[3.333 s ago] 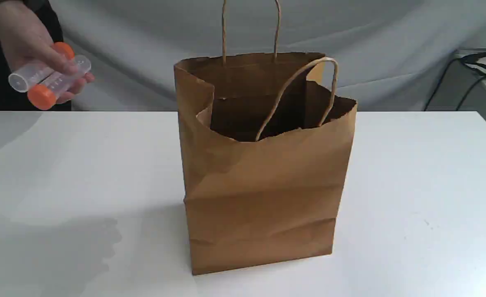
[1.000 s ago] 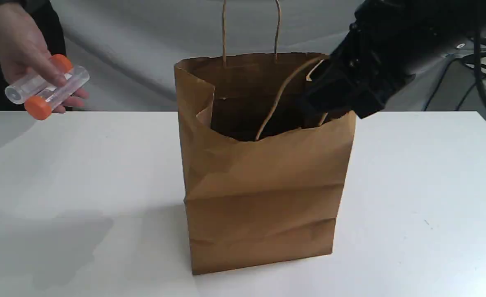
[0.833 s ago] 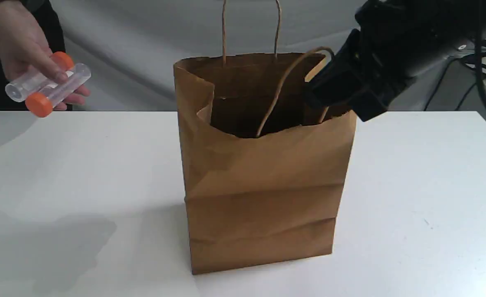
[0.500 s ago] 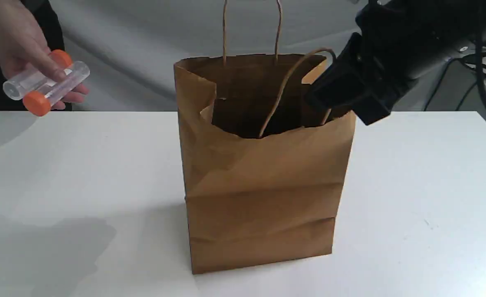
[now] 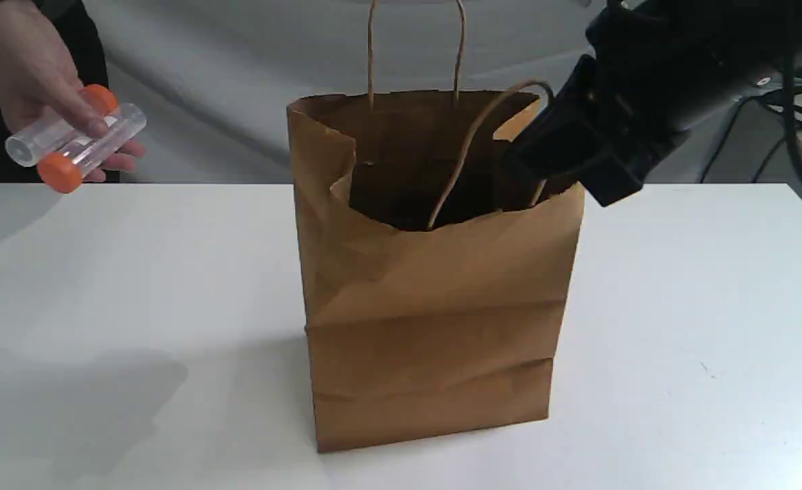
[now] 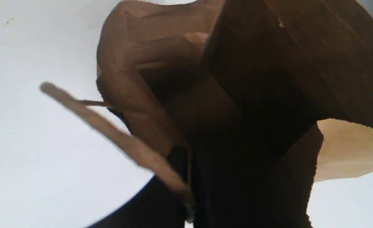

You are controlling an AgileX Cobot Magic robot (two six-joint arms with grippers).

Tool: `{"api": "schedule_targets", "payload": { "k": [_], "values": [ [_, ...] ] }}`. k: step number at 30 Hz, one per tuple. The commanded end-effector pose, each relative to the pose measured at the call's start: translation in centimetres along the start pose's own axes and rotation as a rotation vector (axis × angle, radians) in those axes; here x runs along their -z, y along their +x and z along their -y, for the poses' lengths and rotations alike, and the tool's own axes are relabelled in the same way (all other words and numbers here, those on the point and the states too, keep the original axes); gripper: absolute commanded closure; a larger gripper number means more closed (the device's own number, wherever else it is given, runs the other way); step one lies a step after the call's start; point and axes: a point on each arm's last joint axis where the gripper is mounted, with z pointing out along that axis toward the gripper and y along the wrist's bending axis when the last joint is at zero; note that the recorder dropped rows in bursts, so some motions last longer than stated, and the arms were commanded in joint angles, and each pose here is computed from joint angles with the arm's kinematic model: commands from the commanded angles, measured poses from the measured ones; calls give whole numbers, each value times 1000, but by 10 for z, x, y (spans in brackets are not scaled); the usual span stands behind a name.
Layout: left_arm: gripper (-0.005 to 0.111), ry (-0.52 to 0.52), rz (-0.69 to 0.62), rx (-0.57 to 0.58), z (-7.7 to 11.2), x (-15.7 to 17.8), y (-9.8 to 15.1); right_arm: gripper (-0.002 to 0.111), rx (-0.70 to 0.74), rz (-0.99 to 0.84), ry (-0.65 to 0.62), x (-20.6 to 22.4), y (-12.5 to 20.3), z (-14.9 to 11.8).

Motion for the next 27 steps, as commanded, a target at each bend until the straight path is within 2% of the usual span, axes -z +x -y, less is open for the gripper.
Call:
{"api": "schedule_targets", "payload": {
  "k": [1, 5, 10, 13, 17, 20, 27],
  "values": [
    [107, 154, -163, -26, -17, -33, -32, 108, -16, -12, -9, -3, 2, -1],
    [107, 180, -187, -19, -46, -72, -64, 108, -37, -23, -25, -2, 3, -3],
    [100, 207, -254, -75, -59, -122, -76, 108, -46, -34, -41, -2, 3, -4],
    [90, 198, -329, -142, -58, -151, -73, 108, -65, -36, -44, -2, 4, -5],
    [72, 171, -464, -228, -60, -191, -54, 108, -92, -38, -42, -2, 4, -4],
    [63, 175, -517, -255, -57, -208, -44, 108, -104, -39, -42, -2, 4, -4],
    [60, 166, -474, -271, -61, -235, -37, 108, -120, -45, -42, -2, 4, -4]
  ]
}}
